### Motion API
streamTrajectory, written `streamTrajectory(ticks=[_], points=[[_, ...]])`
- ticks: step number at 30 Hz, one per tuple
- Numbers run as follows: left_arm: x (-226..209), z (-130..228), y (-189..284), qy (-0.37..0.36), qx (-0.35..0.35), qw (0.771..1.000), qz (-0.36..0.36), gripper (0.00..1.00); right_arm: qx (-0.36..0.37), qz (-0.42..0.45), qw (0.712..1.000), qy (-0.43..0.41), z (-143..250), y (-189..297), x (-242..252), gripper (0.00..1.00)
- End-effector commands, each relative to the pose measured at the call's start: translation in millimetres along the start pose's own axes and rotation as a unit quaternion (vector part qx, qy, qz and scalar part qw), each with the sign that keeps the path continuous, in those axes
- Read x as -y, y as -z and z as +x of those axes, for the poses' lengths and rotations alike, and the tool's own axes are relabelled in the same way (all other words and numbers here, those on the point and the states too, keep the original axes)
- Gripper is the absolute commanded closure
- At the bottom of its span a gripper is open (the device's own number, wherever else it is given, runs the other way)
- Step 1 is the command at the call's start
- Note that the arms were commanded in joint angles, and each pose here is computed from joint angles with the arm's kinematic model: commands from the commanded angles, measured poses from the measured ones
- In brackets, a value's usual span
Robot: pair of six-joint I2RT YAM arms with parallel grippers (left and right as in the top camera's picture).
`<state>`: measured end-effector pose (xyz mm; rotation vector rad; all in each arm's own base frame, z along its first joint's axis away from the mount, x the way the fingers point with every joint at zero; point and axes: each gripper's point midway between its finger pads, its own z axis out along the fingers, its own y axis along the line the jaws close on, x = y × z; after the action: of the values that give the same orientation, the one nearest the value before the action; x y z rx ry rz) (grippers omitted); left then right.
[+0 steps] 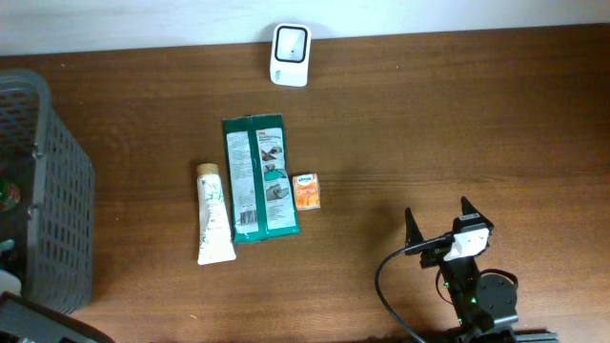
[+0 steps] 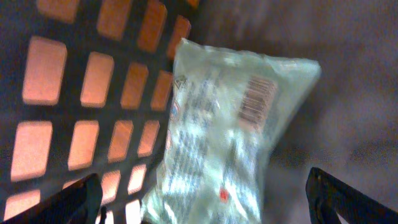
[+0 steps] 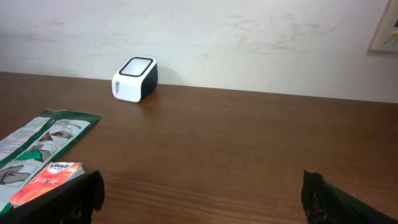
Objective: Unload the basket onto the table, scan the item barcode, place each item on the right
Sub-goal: 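Reach left gripper into basket and grasp light green wipes pouch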
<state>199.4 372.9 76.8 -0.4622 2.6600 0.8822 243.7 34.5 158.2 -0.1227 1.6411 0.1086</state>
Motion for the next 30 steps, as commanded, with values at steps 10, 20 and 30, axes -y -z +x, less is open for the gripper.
streamTrajectory(ticks=[10, 20, 30], points=[[40, 26, -50, -0.008, -0.036, 0.998, 0.055, 0.43, -0.001, 0.0, 1.0, 0.003, 2, 0, 0, 0.02], [44, -33, -15, 0.026, 0.044, 0.997, 0.059, 1.0, -0.001, 0.0, 1.0, 0.003, 2, 0, 0, 0.02], [-10, -143, 115, 0.078, 0.231, 0.97, -0.01, 1.0, -0.001, 0.0, 1.0, 0.003, 2, 0, 0, 0.02]])
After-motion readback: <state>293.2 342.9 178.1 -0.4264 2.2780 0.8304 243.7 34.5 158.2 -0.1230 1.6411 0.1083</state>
